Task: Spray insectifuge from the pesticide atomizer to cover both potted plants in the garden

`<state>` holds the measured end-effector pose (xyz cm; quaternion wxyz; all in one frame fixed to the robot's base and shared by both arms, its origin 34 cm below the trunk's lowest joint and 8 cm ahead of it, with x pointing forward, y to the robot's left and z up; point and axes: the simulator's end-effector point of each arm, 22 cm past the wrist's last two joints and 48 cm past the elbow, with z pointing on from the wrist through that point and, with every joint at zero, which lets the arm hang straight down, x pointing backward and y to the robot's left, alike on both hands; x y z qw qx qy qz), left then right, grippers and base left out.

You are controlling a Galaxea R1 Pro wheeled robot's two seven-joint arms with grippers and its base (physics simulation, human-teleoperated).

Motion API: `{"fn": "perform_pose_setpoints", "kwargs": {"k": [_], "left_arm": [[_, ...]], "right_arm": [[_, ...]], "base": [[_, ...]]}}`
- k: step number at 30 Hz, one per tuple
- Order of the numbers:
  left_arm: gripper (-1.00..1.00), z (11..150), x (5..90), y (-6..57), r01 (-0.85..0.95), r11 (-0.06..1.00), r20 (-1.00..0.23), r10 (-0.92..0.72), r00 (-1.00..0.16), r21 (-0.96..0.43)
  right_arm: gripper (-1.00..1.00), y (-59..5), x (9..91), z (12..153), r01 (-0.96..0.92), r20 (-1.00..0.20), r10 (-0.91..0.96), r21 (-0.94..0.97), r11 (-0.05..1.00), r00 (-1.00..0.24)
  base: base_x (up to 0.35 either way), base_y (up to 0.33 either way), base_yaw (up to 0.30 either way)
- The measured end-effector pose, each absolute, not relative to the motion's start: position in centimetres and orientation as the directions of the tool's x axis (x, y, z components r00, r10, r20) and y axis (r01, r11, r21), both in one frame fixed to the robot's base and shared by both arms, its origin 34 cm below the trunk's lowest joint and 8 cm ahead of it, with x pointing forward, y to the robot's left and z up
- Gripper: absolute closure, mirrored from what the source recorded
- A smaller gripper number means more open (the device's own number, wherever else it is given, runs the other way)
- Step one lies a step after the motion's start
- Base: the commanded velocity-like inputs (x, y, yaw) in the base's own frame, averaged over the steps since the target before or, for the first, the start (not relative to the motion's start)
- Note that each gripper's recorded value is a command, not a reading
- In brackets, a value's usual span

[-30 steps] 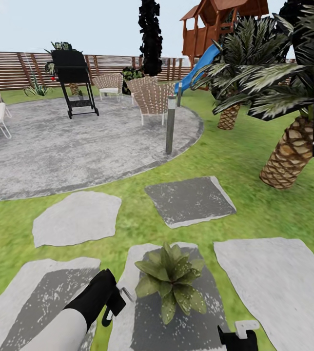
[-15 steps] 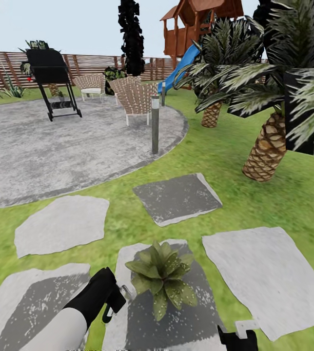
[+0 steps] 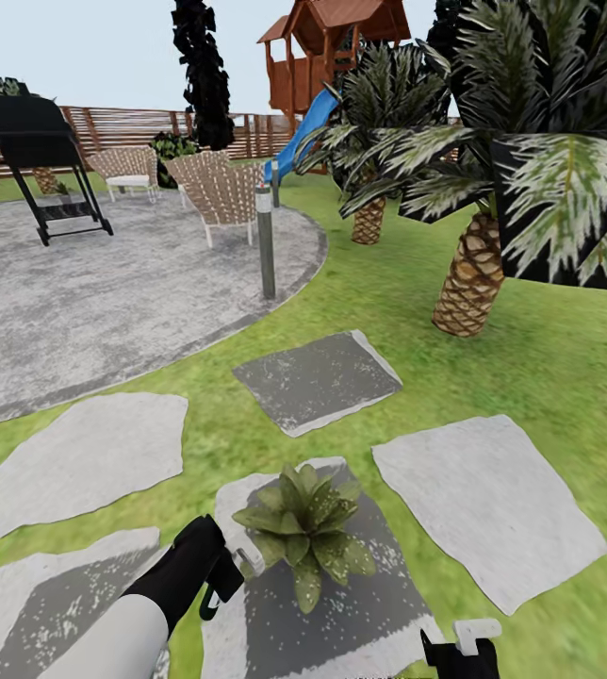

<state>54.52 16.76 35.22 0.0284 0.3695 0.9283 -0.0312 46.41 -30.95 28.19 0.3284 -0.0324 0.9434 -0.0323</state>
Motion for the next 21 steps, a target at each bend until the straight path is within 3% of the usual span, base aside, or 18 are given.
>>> {"fn": "perform_pose_setpoints", "kwargs": {"k": [9,14,21], "left_arm": [[1.0,35.23,54.55,16.77,0.687,0.725,-0.076,0.684,-0.726,-0.037],[1.0,35.23,54.56,16.77,0.687,0.726,-0.076,0.683,-0.726,-0.037],[1.0,35.26,54.55,16.77,0.687,0.726,-0.076,0.683,-0.726,-0.036]], "right_arm": [[-1.0,-30.95,46.42,28.18,-0.039,-0.617,-0.082,-0.082,0.996,-0.782],[-1.0,-30.95,46.44,28.18,-0.04,-0.617,-0.082,-0.082,0.996,-0.782],[-1.0,-30.96,46.43,28.21,-0.039,-0.618,-0.082,-0.082,0.996,-0.782]], "base": [[-0.043,0.034,-0.025],[-0.186,0.207,0.0],[0.01,0.293,-0.05]]}}
